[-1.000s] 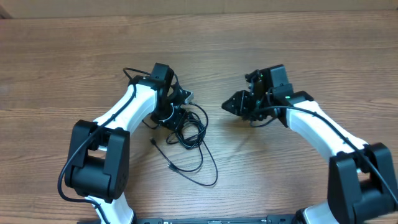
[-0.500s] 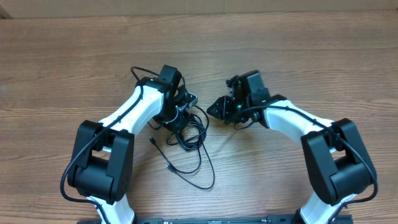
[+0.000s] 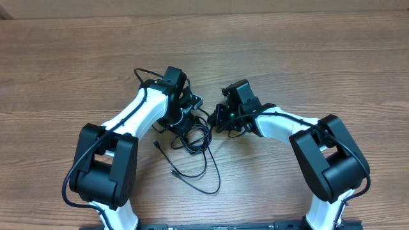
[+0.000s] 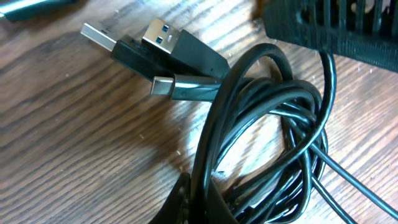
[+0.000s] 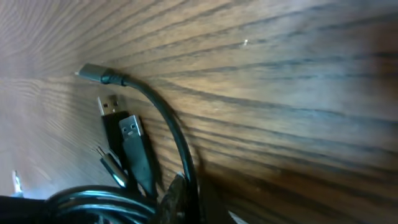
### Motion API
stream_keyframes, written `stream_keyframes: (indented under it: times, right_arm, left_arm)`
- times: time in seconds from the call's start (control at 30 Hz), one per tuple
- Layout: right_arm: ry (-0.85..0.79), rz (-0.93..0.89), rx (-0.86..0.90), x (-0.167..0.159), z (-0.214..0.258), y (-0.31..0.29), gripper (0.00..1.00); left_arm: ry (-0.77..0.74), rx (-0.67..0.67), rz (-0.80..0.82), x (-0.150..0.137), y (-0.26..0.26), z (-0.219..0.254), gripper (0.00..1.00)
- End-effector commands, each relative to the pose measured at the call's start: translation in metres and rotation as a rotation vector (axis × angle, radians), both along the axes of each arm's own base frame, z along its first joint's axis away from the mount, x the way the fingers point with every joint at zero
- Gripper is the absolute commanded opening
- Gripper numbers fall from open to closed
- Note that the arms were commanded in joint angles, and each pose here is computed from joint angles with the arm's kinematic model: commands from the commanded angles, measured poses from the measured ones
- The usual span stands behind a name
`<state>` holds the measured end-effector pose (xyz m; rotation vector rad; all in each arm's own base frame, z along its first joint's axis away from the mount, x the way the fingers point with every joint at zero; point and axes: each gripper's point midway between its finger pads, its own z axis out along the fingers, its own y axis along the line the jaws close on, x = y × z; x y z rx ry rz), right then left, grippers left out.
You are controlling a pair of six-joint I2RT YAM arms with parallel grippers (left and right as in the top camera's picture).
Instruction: Untangle cables
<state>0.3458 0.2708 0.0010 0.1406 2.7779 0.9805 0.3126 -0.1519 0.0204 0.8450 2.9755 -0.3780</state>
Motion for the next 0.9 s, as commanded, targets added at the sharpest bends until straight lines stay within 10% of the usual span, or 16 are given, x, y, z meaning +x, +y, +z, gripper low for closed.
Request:
stream_keyframes:
  times: [0.0, 0.47, 0.87]
  right_arm:
    - [-0.043, -0.035, 0.049, 0.018, 0.029, -0.011, 0.04]
    - [-0.115, 0.002, 0.096, -0.001, 0.111, -0.028, 0.04]
    - [-0.119, -0.021, -0.054, -0.032, 0.094, 0.011, 0.04]
  left_arm:
    - [-0.038, 0.003, 0.065, 0.008, 0.002, 0.009, 0.04]
    - [-0.074, -0.368, 0.297, 0.023, -0.049, 0.093, 0.04]
    - [-0.057, -0.355, 0.430, 0.031, -0.045, 0.092, 0.04]
